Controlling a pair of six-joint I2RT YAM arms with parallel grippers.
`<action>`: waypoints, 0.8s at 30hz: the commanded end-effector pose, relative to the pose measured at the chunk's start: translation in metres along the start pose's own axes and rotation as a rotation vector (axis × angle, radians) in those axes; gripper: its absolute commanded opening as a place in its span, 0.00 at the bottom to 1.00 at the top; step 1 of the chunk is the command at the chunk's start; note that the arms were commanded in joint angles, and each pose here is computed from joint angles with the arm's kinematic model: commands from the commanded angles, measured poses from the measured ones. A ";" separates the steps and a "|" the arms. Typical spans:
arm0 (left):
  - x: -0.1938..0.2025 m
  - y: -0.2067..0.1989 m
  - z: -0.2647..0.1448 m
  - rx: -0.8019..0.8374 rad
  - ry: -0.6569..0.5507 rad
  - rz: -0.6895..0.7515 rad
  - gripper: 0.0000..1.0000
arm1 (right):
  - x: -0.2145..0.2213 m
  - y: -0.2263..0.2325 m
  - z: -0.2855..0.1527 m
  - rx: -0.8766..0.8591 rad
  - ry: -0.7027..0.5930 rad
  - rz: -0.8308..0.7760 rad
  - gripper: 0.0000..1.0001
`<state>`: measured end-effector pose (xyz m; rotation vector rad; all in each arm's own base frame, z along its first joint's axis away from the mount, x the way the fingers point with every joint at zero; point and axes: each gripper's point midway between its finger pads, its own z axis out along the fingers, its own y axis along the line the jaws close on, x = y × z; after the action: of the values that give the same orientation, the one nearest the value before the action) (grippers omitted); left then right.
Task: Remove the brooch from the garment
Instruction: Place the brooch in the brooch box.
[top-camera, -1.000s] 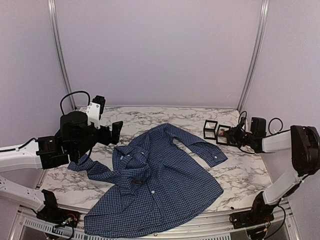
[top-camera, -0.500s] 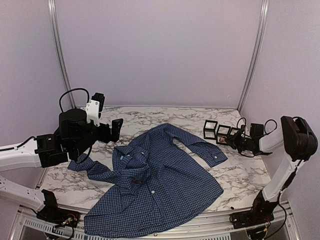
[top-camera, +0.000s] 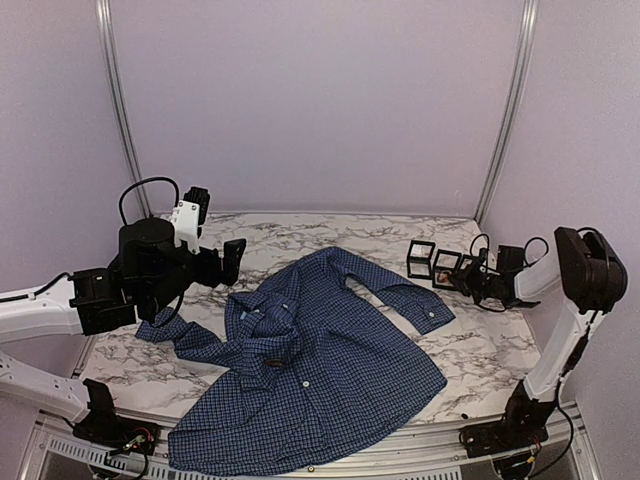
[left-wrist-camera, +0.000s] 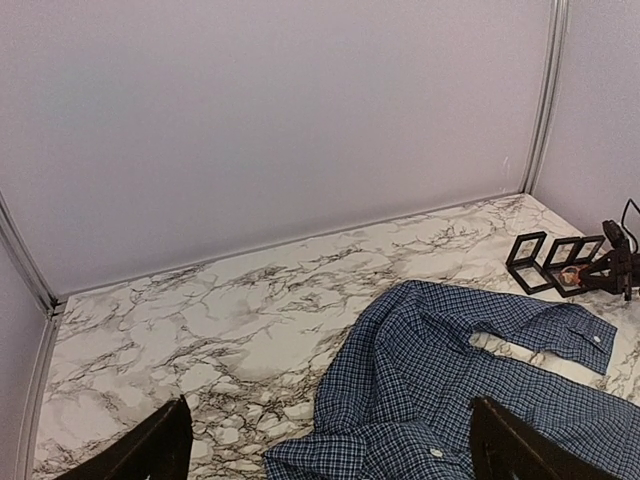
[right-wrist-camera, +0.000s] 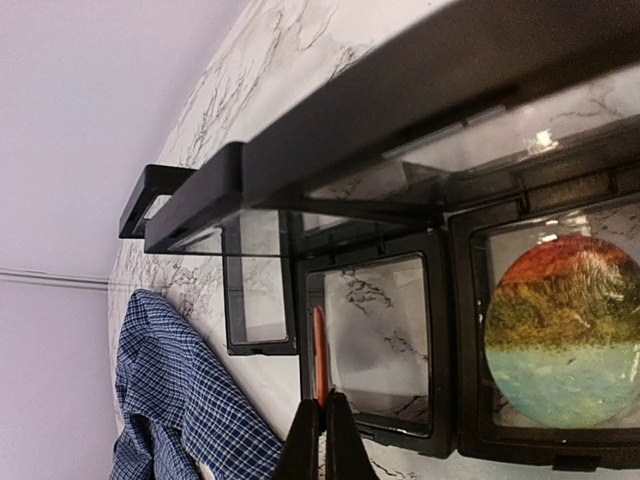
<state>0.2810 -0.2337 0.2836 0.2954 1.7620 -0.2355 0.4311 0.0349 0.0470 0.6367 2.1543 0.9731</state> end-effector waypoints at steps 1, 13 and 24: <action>-0.006 0.000 0.000 0.002 -0.002 -0.014 0.99 | -0.016 0.004 0.005 -0.021 -0.031 -0.024 0.00; -0.006 -0.002 0.002 0.008 0.001 -0.013 0.99 | -0.020 0.002 0.009 -0.010 -0.037 -0.029 0.00; -0.006 -0.004 0.003 0.017 0.004 -0.018 0.99 | -0.022 -0.001 0.011 0.005 -0.031 -0.035 0.00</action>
<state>0.2809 -0.2361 0.2816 0.3012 1.7676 -0.2455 0.4433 0.0325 0.0464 0.6215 2.1464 0.9620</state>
